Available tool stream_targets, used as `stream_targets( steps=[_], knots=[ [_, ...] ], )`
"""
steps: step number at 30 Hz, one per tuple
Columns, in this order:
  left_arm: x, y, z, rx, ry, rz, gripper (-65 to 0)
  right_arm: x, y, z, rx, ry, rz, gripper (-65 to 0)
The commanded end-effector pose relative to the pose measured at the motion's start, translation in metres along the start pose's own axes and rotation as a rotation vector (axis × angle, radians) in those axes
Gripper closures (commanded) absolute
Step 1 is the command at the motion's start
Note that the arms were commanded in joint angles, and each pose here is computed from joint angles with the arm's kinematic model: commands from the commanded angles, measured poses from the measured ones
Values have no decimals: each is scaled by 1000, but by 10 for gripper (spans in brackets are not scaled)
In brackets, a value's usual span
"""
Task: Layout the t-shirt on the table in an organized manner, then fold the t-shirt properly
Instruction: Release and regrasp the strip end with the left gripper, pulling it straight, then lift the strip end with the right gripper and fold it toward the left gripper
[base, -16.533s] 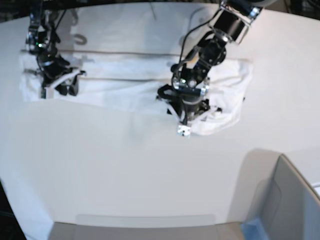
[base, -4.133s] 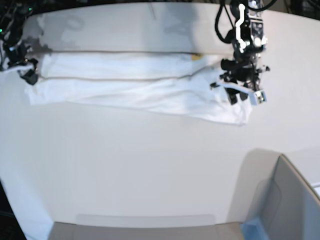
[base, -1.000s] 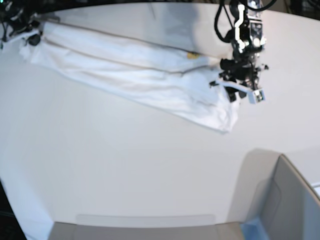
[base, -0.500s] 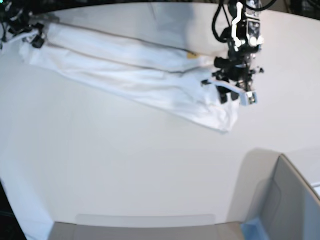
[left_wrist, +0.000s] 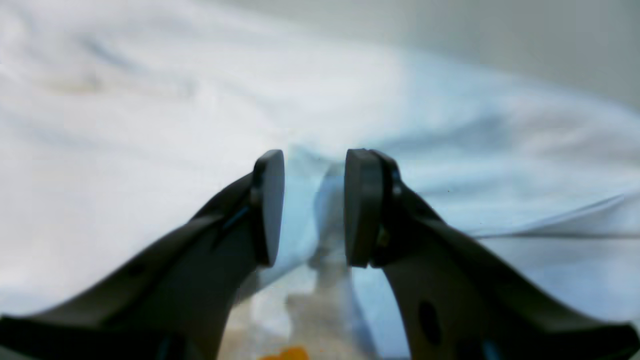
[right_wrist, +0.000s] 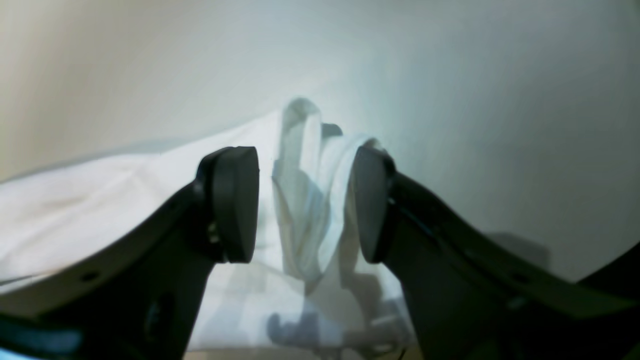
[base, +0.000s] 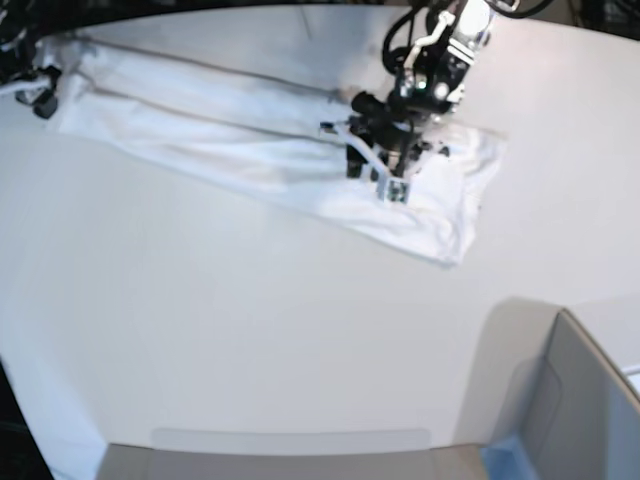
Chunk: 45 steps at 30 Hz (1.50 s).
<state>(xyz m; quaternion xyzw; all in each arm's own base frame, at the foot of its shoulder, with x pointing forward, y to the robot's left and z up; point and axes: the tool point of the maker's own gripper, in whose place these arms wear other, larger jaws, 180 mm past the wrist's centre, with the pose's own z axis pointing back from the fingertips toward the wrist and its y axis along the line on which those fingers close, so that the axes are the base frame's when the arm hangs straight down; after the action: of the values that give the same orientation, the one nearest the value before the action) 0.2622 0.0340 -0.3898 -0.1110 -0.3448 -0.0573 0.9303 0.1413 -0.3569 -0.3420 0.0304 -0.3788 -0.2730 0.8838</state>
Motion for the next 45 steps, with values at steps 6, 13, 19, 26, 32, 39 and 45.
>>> stream_targets(
  steps=[6, 13, 19, 26, 32, 39, 45],
  knots=[
    [36, 16, -28, 50, -26, -2, -197, 18, 8, 1, 18, -59, 15, -309],
    [55, 95, -45, 227, -69, 203, -196, 24, 11, -1, 27, -77, 14, -309],
    [42, 178, -34, 401, -110, 391, -170, 32, 20, -1, 43, -98, 33, -309],
    [48, 206, -16, 454, -161, 460, -155, 34, 63, -2, 137, -99, 123, -309],
    [84, 182, 21, 407, -313, 430, -155, 17, 100, -17, 240, -41, 159, -309],
    [87, 167, 36, 382, -349, 407, -155, -2, 131, -25, 405, -13, 253, -309],
    [74, 160, 33, 373, -316, 396, -155, -7, 114, -29, 480, -16, 116, -308]
  ],
)
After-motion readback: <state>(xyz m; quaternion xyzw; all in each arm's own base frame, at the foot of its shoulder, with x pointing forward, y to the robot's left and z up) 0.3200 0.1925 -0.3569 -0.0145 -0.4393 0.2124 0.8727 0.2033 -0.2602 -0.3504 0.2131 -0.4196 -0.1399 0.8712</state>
